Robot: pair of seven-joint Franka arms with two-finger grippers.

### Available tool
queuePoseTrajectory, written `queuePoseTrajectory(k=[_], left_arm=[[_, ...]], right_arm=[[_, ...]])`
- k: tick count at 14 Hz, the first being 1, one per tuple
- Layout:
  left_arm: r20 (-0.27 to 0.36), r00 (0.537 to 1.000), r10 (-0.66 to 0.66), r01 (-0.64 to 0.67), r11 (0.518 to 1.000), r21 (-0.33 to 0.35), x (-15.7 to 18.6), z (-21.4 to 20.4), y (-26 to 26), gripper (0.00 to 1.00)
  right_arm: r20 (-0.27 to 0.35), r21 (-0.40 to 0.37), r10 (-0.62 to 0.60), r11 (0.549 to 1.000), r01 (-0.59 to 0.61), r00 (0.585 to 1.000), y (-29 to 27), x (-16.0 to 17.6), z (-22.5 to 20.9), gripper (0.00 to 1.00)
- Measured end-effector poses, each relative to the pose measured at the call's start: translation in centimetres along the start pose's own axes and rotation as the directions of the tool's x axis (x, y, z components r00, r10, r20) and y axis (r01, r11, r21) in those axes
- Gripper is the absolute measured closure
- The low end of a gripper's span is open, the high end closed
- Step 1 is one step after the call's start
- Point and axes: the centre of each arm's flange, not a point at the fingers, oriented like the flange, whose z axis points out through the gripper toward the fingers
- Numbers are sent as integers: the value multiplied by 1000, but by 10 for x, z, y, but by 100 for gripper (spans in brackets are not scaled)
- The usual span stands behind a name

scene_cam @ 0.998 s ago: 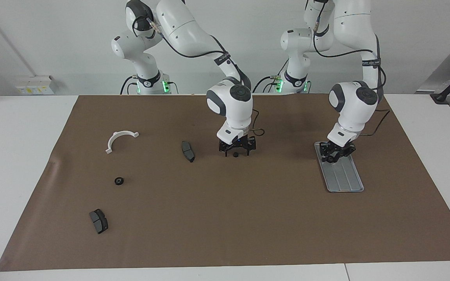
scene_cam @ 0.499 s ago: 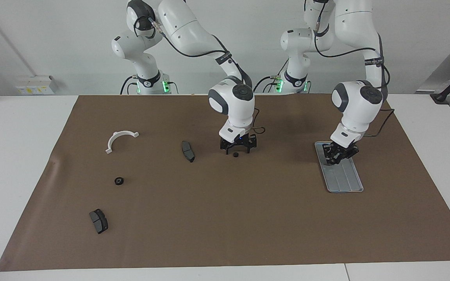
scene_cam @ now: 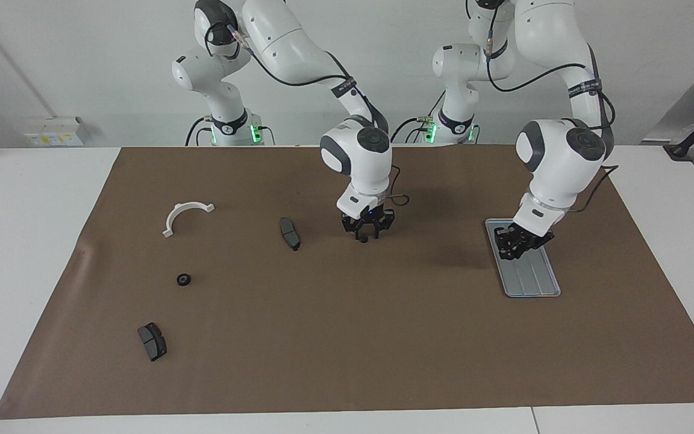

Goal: Place bearing gear from tray to pile

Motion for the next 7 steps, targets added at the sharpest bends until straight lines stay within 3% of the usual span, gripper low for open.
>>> queuePoseTrajectory(k=[2, 7], left_arm=[[0, 1000, -29, 29, 1000, -4, -2, 0, 19, 64], [0, 996, -86, 86, 996, -12, -8, -1, 59, 64]], right_arm=[[2, -3, 3, 1000, -3, 1000, 2, 0, -1, 77], [2, -3, 3, 1000, -3, 1000, 2, 1, -1, 77]])
